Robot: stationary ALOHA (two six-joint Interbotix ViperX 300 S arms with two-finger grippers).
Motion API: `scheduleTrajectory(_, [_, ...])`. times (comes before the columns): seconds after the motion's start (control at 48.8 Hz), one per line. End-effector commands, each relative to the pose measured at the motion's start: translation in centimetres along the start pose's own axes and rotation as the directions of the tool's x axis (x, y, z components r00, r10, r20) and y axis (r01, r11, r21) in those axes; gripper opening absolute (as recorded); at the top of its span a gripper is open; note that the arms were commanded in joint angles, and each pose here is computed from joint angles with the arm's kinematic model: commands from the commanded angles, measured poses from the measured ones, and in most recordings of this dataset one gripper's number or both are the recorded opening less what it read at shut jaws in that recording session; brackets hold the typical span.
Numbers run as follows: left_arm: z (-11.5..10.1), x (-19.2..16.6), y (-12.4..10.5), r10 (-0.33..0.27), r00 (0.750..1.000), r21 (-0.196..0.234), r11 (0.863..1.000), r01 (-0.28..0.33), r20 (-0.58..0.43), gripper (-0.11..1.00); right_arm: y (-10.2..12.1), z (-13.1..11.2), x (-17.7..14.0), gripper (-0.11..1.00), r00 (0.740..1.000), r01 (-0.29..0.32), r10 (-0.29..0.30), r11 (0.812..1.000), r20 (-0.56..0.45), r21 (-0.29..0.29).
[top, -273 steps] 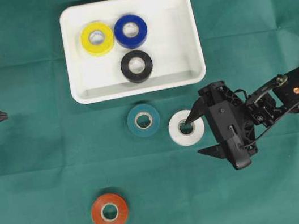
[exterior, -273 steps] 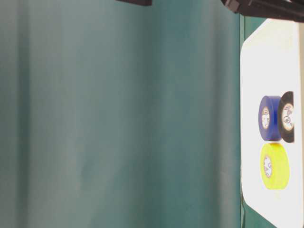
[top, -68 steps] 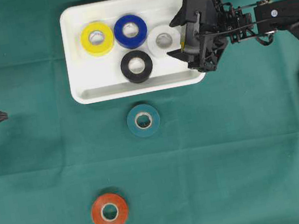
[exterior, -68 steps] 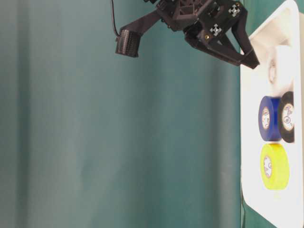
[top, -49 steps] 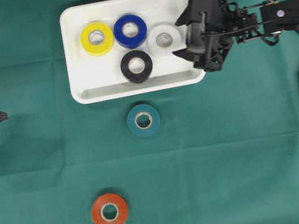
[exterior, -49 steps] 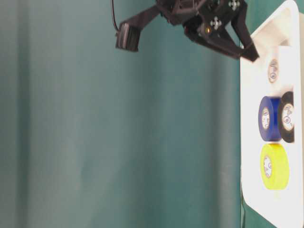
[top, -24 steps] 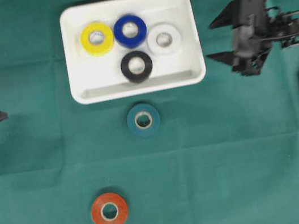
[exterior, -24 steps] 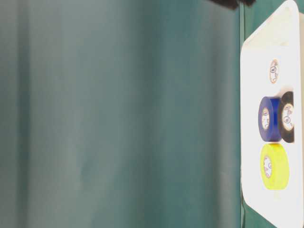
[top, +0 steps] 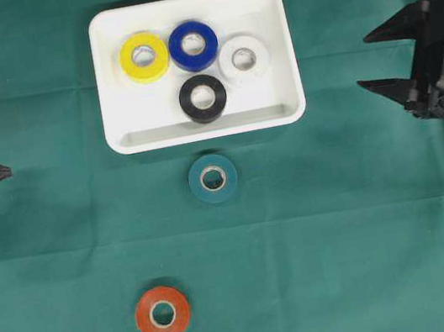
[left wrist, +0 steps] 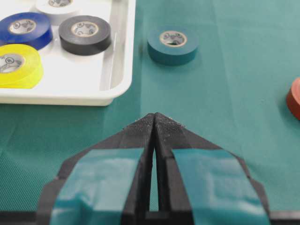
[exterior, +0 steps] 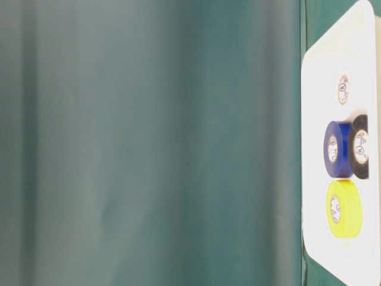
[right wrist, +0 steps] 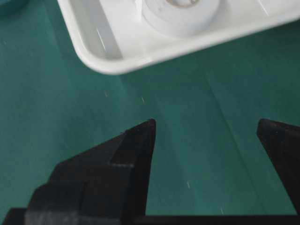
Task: Put the tape into the white case with the right arm.
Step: 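Open the right gripper and withdraw it to the right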
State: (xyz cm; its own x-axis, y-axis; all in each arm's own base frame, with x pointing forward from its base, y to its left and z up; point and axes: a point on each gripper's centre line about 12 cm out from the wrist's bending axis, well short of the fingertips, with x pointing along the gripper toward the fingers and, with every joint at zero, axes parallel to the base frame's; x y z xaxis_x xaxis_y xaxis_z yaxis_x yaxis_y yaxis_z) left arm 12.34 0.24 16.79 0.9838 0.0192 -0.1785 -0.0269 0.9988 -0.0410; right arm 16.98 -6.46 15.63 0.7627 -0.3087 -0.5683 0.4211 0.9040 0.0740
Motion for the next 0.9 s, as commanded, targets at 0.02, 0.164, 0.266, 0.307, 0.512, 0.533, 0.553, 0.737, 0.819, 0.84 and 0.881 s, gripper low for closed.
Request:
scheduleTrajectory(0.02, [0.5, 0.0, 0.0, 0.001, 1.000, 0.001, 1.000, -0.001, 0.011, 0.00, -0.3, -0.1, -0.7, 0.71, 1.000, 0.015, -0.015, 1.000, 0.021, 0.008])
scheduleTrajectory(0.164, [0.5, 0.0, 0.0, 0.001, 1.000, 0.001, 1.000, -0.001, 0.011, 0.00, -0.4, -0.6, -1.8, 0.71, 0.997, 0.016, -0.017, 1.000, 0.074, 0.011])
scheduleTrajectory(0.266, [0.5, 0.0, 0.0, 0.001, 1.000, 0.001, 1.000, -0.001, 0.012, 0.00, -0.5, -0.4, -2.5, 0.71, 0.992, 0.011, -0.013, 1.000, 0.125, 0.014])
scheduleTrajectory(0.307, [0.5, 0.0, 0.0, 0.001, 1.000, 0.001, 1.000, -0.001, 0.012, 0.00, -0.5, -0.3, -2.7, 0.71, 0.990, 0.009, -0.011, 1.000, 0.142, 0.014])
scheduleTrajectory(0.512, [0.5, 0.0, 0.0, 0.001, 1.000, 0.001, 1.000, -0.001, 0.011, 0.00, -0.3, -0.2, -3.1, 0.71, 0.986, -0.003, 0.002, 1.000, 0.167, 0.011])
scheduleTrajectory(0.533, [0.5, 0.0, 0.0, 0.001, 1.000, 0.001, 1.000, -0.001, 0.014, 0.00, -0.3, -0.2, -3.0, 0.71, 0.986, -0.004, 0.003, 1.000, 0.164, 0.008])
scheduleTrajectory(0.553, [0.5, 0.0, 0.0, 0.001, 1.000, 0.001, 1.000, -0.001, 0.011, 0.00, -0.3, -0.3, -3.0, 0.71, 0.987, -0.006, 0.005, 1.000, 0.160, 0.008])
scheduleTrajectory(0.737, [0.5, 0.0, 0.0, 0.001, 1.000, 0.001, 1.000, -0.001, 0.012, 0.00, 1.4, -0.4, -2.6, 0.71, 0.983, -0.104, 0.109, 0.994, 0.151, -0.041])
scheduleTrajectory(0.819, [0.5, 0.0, 0.0, 0.001, 1.000, 0.001, 1.000, -0.001, 0.011, 0.00, 2.7, -0.6, -2.7, 0.70, 0.972, -0.176, 0.185, 0.981, 0.144, -0.076])
scheduleTrajectory(0.84, [0.5, 0.0, 0.0, 0.001, 1.000, 0.000, 1.000, -0.001, 0.014, 0.00, 3.2, -0.6, -2.8, 0.70, 0.966, -0.202, 0.214, 0.975, 0.146, -0.089])
scheduleTrajectory(0.881, [0.5, 0.0, 0.0, 0.001, 1.000, 0.000, 1.000, -0.001, 0.011, 0.00, 3.8, -0.8, -2.9, 0.70, 0.960, -0.232, 0.246, 0.966, 0.136, -0.109])
